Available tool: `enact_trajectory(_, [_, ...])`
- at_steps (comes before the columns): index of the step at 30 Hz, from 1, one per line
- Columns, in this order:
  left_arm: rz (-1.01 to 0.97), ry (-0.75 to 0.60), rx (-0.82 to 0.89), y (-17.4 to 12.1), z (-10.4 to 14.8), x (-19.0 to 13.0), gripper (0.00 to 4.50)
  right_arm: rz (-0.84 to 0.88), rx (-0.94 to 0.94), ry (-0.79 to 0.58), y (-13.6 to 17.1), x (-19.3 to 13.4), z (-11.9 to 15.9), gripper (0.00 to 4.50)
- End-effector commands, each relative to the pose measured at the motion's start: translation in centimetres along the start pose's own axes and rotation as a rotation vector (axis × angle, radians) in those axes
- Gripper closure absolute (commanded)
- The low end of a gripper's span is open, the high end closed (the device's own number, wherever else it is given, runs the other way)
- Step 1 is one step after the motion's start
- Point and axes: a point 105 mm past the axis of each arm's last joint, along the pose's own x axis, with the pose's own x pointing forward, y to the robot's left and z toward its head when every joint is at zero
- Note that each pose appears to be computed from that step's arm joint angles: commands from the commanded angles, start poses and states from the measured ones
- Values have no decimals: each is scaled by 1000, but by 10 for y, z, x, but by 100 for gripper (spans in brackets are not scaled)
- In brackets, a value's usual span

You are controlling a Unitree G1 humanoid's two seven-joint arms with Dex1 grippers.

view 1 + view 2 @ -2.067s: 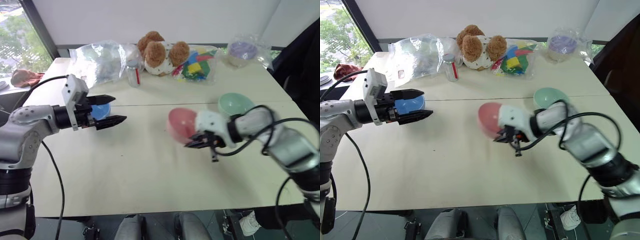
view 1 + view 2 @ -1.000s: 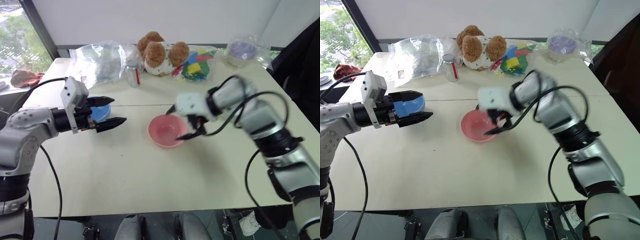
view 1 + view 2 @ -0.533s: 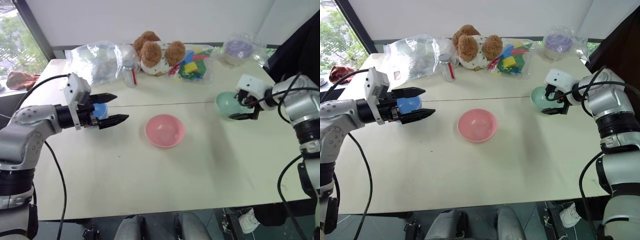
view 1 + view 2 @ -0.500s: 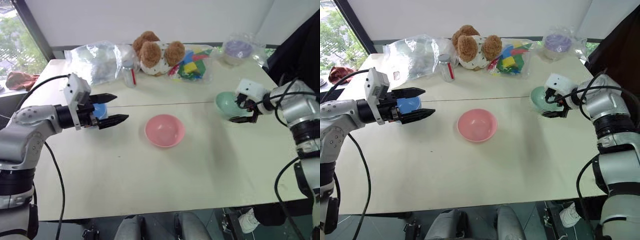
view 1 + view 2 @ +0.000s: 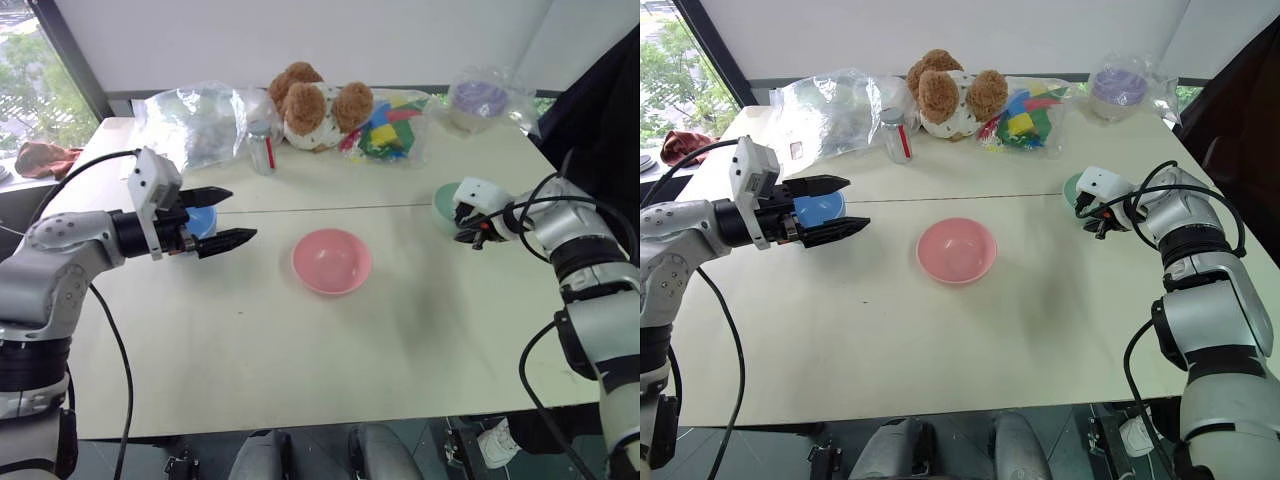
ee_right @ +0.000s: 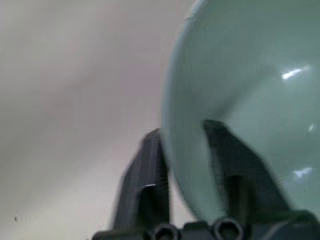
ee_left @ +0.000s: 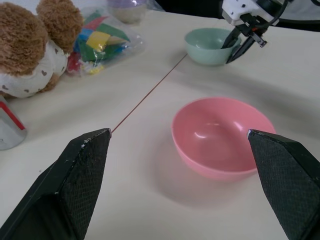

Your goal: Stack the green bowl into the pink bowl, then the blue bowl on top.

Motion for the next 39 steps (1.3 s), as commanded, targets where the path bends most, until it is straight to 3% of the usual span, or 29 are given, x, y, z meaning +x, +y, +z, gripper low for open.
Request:
enact_trajectory(1, [17,-23,56,0,12,-4,0,-33,-33,-37,-12,-11,15,445])
enact_trajectory(5, [20,-24,59,1,12,-4,0,-21,-172,-170,-18,-33,60,445])
enact_trajectory(8, [20,-24,59,1,12,-4,0,59,-322,-304,-2,-53,103,445])
enact_trajectory(13, [12,-28,63,2,13,-1,0,334,-625,-505,82,-81,165,445])
enact_trajectory(18, [10,-32,68,2,14,0,0,485,-739,-533,131,-79,177,445])
enact_trajectory(28, [42,-25,65,-1,12,-8,0,528,-855,-457,148,-55,168,445])
enact_trajectory(31, [48,-25,63,-2,11,-9,0,538,-870,-457,151,-53,169,343])
enact_trajectory(37, [54,-25,59,-2,11,-10,0,533,-867,-499,151,-62,178,33])
enact_trajectory(38, [56,-24,59,-2,11,-11,0,530,-853,-516,150,-66,181,1])
enact_trajectory(39, [57,-23,59,-1,11,-11,0,528,-843,-527,149,-70,182,1])
